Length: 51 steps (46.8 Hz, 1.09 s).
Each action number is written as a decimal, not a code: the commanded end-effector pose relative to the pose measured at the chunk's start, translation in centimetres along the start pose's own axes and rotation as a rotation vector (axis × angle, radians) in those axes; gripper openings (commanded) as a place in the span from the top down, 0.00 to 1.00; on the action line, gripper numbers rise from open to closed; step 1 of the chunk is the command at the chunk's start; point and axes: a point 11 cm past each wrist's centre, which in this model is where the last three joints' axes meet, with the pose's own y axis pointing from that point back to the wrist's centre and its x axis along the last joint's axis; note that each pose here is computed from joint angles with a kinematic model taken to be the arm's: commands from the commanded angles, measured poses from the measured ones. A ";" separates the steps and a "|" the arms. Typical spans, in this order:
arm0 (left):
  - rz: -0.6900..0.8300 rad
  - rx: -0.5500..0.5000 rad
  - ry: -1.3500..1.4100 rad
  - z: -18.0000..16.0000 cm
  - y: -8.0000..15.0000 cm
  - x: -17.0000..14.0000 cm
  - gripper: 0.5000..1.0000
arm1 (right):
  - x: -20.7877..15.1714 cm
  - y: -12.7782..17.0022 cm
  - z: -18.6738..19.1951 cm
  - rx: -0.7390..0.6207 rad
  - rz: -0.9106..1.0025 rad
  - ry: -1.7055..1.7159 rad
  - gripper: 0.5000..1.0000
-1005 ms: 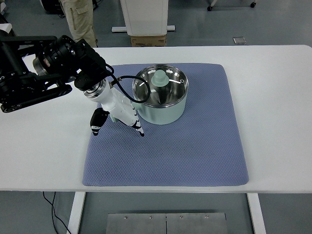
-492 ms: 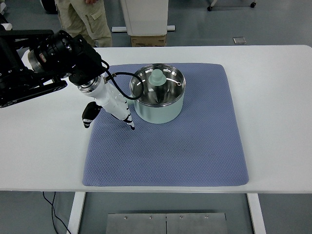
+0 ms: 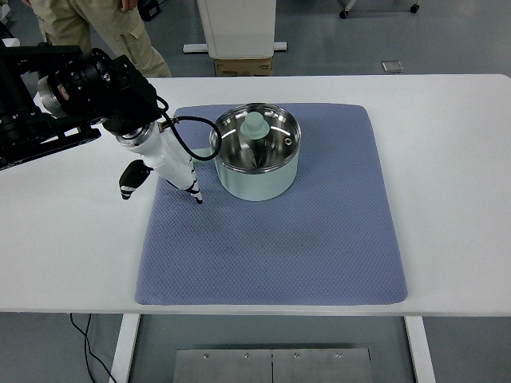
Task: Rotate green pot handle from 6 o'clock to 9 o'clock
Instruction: 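Keep sweeping the handle with the left hand toward the arm's side, then lift the left hand up off the handle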
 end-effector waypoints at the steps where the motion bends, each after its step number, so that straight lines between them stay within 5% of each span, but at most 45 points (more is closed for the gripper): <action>1: -0.011 0.021 -0.012 -0.5 0.0 -0.4 0.00 | 0.0 0.0 0.0 0.000 0.000 0.000 0.00; 27: -0.028 0.051 -0.054 -1.2 -0.3 -0.9 0.00 | 0.0 0.0 0.0 0.000 0.000 0.000 0.00; 51: 0.095 -0.180 0.024 4.2 -0.5 1.9 0.00 | 0.0 0.0 0.0 0.000 0.000 0.000 0.00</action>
